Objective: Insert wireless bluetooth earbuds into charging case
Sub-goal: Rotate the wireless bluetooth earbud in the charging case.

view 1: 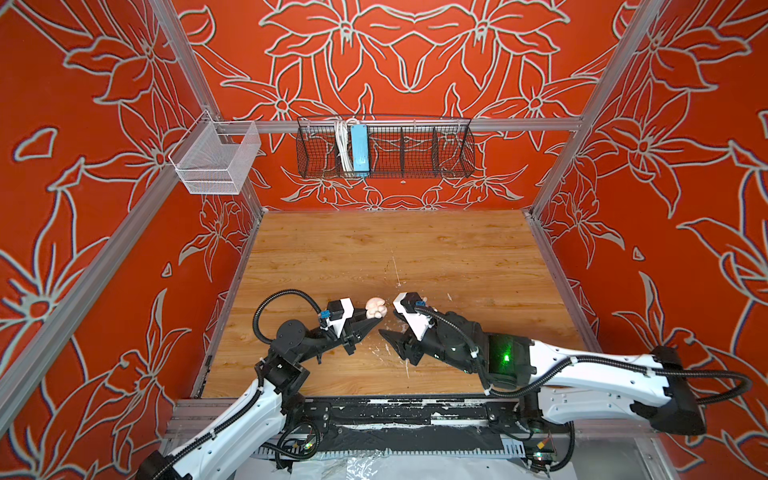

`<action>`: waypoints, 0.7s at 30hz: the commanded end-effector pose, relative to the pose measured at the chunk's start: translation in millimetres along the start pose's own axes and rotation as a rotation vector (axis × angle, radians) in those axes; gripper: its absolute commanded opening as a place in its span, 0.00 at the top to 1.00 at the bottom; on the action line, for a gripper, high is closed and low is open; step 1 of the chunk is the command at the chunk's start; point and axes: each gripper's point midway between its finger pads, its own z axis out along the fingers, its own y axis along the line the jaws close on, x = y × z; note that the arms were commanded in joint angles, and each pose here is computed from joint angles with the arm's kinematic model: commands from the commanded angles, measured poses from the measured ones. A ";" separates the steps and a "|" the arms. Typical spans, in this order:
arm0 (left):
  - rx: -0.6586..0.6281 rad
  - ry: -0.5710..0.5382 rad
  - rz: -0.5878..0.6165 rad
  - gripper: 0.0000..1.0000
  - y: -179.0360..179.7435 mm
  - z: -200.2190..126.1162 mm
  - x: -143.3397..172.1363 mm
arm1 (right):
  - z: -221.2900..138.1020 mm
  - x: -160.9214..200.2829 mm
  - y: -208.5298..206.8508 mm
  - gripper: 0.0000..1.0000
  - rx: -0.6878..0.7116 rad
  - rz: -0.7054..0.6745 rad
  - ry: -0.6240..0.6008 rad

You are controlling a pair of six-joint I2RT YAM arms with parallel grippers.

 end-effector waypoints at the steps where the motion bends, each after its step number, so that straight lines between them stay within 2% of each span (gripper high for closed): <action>1: 0.023 -0.046 0.048 1.00 -5.1 0.8 -19.7 | -5.8 -16.5 -15.9 0.45 0.100 0.009 -0.050; 5: 0.023 -0.047 0.048 1.00 -5.3 0.5 -19.4 | -11.2 -19.0 -20.1 0.49 0.116 0.000 -0.063; 21: 0.035 -0.048 0.054 1.00 -7.7 0.7 -19.1 | 3.6 -34.5 -11.3 0.52 0.117 -0.026 -0.071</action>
